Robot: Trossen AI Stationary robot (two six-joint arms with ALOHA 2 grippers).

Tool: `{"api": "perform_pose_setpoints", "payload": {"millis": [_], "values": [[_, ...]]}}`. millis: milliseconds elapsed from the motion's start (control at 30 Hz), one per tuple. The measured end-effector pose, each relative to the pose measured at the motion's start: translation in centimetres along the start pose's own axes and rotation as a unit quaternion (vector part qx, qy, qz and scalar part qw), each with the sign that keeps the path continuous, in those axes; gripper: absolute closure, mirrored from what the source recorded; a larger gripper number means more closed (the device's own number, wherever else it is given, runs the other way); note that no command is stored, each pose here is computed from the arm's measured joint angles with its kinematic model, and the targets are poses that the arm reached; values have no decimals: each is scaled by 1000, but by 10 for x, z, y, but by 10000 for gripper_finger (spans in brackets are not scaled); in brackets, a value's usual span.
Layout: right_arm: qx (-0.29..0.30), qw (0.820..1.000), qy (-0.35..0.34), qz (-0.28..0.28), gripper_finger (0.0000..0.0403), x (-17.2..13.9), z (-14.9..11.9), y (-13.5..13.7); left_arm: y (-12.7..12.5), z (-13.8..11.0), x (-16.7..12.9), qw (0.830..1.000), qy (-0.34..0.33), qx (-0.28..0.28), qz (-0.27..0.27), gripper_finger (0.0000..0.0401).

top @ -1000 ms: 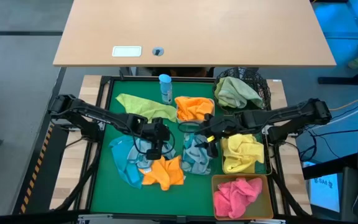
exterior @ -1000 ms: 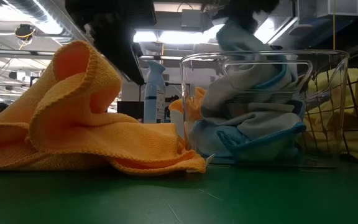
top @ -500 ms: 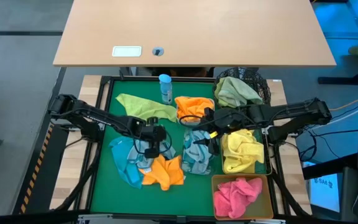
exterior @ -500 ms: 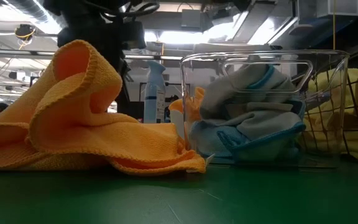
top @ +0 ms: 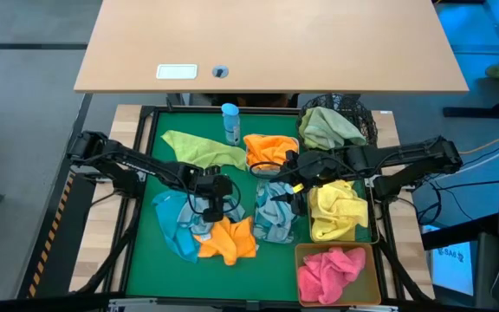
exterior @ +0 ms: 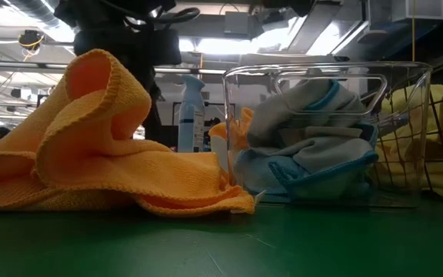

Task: Sort microfiber towel by color & place in baskets
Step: Put the blue towel into the transparent bin

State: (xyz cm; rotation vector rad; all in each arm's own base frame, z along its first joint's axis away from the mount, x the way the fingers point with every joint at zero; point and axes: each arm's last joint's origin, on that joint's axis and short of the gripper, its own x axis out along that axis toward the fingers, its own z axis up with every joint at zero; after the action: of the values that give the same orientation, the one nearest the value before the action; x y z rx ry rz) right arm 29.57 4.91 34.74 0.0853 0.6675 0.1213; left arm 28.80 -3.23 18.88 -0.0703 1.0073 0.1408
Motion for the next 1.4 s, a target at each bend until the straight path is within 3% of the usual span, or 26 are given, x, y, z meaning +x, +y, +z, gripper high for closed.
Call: {"api": "perform_pose_setpoints", "payload": {"millis": [300,433,700,800,967,1167,1400], "values": [[0,1000,7,-1,146,0,-1,0,1,1,3,1000,-6,3,25,260],[0,1000,8,-1,146,0,-2,0,-2,-4,17,1000,22,10,11,260],[0,1000,8,-1,146,0,-2,0,-2,-11,46,997,51,41,45,266],[0,1000,8,-1,146,0,-2,0,-2,-10,46,997,43,43,44,295],[0,1000,8,-1,146,0,-2,0,-3,-8,44,997,40,43,42,385],[0,1000,8,-1,146,0,-2,0,-7,11,36,998,14,49,37,399],[0,1000,8,-1,146,0,-2,0,-17,47,10,994,-24,100,39,400]]}}
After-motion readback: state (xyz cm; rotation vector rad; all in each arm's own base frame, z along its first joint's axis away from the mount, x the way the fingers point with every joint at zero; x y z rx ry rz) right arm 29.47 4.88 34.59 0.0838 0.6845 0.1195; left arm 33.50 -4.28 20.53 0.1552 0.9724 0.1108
